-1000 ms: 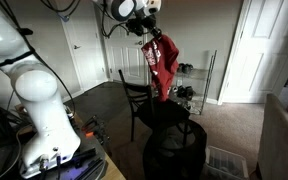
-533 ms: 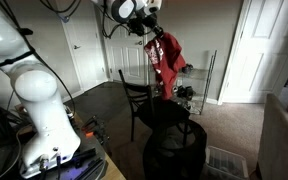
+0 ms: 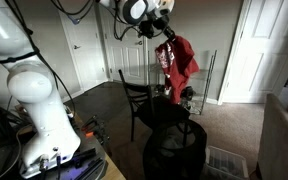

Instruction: Put the red clothing in the black laundry bag.

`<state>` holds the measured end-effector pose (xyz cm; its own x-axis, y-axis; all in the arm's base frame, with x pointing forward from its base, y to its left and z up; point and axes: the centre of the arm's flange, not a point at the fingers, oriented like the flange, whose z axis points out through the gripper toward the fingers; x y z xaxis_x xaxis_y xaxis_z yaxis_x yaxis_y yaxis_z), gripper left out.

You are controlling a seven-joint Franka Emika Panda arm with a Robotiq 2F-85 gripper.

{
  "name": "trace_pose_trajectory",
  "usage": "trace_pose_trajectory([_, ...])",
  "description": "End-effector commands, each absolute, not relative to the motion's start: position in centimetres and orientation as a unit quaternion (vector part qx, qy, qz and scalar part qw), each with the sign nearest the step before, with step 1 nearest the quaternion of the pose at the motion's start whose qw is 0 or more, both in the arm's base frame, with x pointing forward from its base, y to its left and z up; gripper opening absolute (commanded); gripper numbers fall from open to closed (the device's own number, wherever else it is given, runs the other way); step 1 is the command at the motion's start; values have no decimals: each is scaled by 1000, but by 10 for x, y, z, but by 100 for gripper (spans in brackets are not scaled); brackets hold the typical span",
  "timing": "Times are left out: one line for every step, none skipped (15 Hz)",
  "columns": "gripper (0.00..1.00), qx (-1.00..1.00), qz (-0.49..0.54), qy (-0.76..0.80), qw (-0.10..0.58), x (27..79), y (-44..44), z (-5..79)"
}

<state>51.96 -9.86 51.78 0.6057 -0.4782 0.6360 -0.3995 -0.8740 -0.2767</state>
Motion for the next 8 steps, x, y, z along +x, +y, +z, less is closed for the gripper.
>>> trace_pose_trajectory([5, -884, -361, 297, 12, 536, -130, 524])
trace_pose_trajectory([5, -885, -353, 303, 0, 533, -140, 525])
trace_pose_trajectory([5, -886, -346, 308, -8, 532, -147, 524])
trace_pose_trajectory([5, -890, -336, 309, -16, 530, -155, 528])
trace_pose_trajectory([5, -891, -328, 313, -22, 529, -159, 529])
trace_pose_trajectory([5, -894, -317, 316, -27, 528, -163, 531])
trace_pose_trajectory([5, -900, -301, 316, -25, 525, -164, 530])
trace_pose_trajectory([5, -902, -286, 321, -29, 523, -165, 529])
